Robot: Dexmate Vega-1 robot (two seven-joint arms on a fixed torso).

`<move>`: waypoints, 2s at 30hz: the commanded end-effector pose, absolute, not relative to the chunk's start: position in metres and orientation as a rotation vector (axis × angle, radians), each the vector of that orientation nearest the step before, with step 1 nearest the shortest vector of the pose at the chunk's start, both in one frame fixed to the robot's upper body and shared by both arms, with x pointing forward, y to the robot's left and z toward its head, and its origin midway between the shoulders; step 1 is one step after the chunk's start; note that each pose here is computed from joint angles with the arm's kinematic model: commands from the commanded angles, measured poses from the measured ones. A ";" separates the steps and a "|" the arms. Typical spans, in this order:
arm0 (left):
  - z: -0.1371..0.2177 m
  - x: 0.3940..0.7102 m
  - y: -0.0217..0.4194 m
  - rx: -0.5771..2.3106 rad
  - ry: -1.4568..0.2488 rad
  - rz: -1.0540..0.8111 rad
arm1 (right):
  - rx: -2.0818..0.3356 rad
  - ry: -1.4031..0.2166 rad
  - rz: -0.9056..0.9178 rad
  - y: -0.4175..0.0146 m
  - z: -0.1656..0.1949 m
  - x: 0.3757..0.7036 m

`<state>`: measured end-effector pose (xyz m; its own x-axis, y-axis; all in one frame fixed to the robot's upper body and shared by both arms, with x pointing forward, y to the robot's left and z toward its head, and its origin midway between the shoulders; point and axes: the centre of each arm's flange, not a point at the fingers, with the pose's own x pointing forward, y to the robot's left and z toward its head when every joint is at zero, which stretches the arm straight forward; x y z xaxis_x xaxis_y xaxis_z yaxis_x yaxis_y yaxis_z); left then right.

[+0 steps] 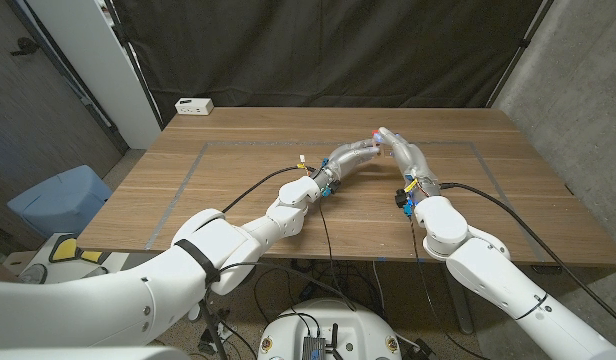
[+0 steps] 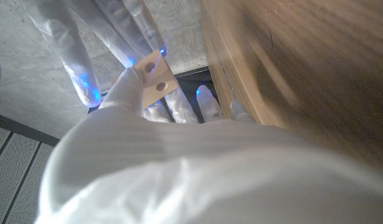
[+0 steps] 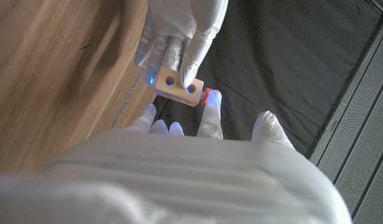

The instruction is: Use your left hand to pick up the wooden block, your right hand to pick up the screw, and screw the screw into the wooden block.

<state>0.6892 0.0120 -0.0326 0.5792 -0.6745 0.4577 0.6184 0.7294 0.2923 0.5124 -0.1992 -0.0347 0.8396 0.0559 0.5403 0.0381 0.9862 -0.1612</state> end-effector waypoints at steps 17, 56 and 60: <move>-0.029 0.687 0.008 0.119 -0.591 -0.774 | -0.155 -0.585 -0.034 -0.223 -0.026 0.515; -0.032 0.681 0.008 0.124 -0.619 -0.789 | -0.159 -0.578 -0.005 -0.225 -0.023 0.532; -0.033 0.679 0.007 0.125 -0.622 -0.792 | -0.158 -0.578 -0.002 -0.224 -0.024 0.531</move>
